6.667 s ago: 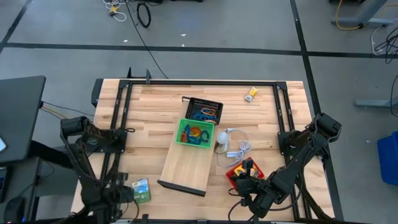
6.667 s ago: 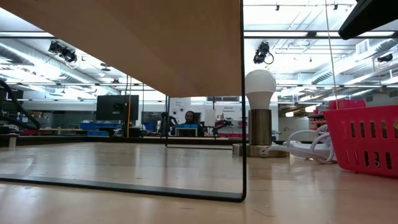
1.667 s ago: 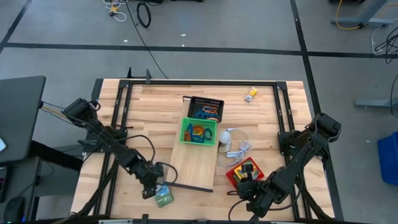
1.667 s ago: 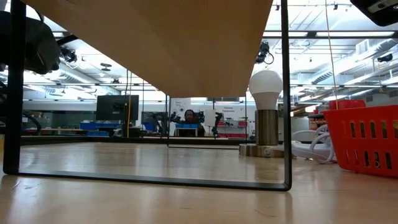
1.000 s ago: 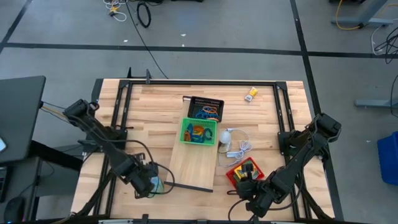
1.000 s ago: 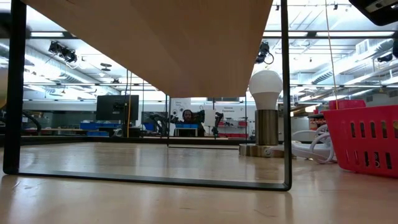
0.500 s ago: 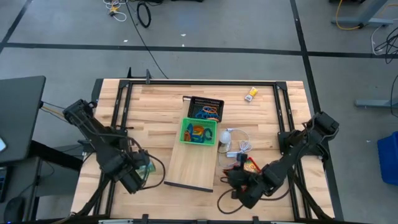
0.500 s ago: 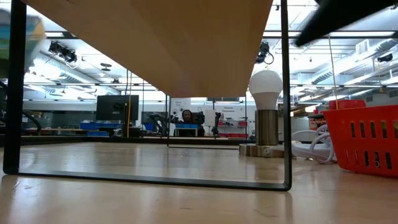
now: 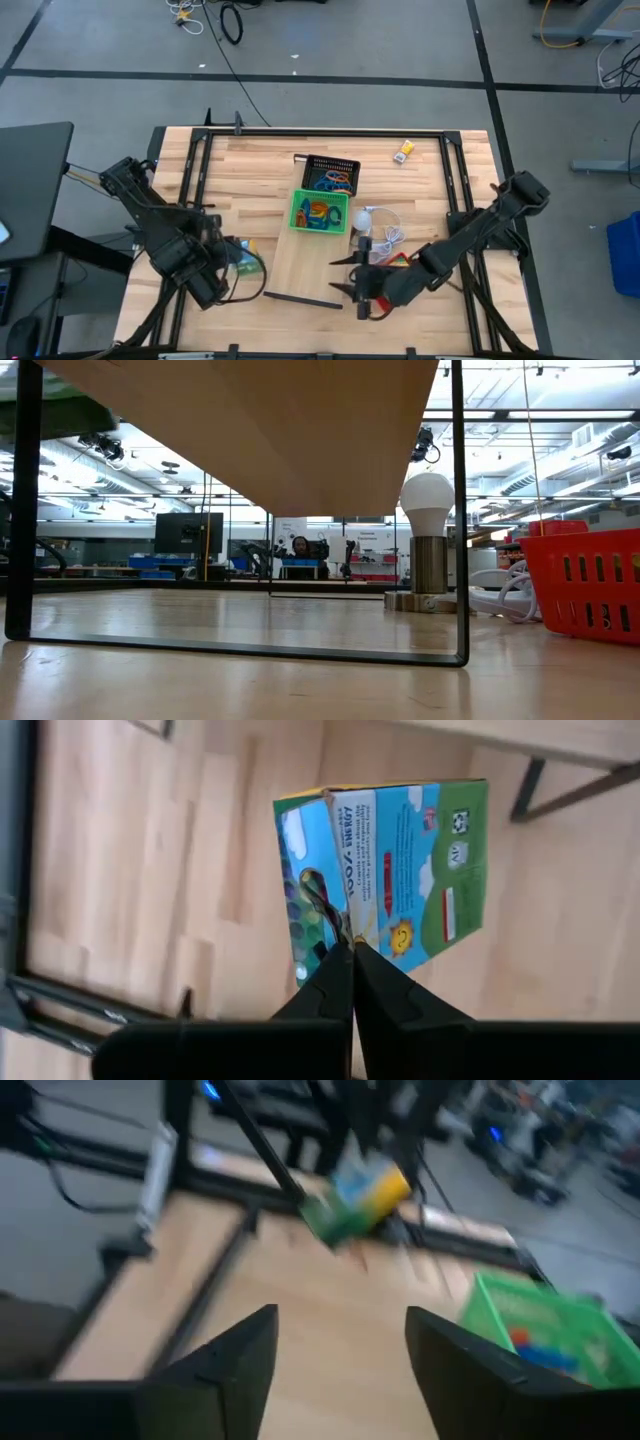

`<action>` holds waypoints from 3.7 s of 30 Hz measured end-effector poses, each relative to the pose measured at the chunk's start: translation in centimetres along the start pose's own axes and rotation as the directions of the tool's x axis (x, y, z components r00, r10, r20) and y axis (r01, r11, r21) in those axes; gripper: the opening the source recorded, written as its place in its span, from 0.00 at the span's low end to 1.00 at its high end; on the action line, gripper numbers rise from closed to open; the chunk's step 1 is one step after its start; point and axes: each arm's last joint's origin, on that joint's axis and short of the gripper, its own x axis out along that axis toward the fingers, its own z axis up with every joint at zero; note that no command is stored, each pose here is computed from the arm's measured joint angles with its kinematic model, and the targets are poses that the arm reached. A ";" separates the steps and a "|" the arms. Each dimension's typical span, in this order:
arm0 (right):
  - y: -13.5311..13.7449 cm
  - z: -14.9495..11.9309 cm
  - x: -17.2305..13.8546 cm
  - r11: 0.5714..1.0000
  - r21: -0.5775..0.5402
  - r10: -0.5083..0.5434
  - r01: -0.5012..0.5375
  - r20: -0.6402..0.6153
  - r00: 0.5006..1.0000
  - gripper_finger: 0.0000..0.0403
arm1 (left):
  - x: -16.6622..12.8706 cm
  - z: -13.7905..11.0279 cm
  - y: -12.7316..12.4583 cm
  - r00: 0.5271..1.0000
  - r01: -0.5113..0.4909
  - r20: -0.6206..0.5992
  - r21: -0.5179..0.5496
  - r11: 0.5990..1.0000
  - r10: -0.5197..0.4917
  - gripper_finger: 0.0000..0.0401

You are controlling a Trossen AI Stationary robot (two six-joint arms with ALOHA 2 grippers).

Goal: Pick & Place Office Desk Supplies
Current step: Put the box of crayon into the red bin

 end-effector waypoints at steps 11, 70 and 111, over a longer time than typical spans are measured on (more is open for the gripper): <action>-2.5 1.4 1.0 0.991 0.041 0.123 -0.128 0.092 0.988 0.55 | -1.3 1.5 0.9 0.978 -0.107 0.190 0.097 0.990 0.087 0.00; -11.8 1.2 5.5 0.983 0.152 -0.125 0.106 0.120 0.985 0.24 | -3.7 11.2 4.5 0.765 -0.237 0.644 0.249 0.939 0.023 0.08; -0.9 -10.9 -10.1 0.871 0.378 -0.397 0.315 0.161 0.904 0.24 | 10.0 -5.2 8.5 0.354 0.008 0.930 -0.108 0.994 0.098 0.12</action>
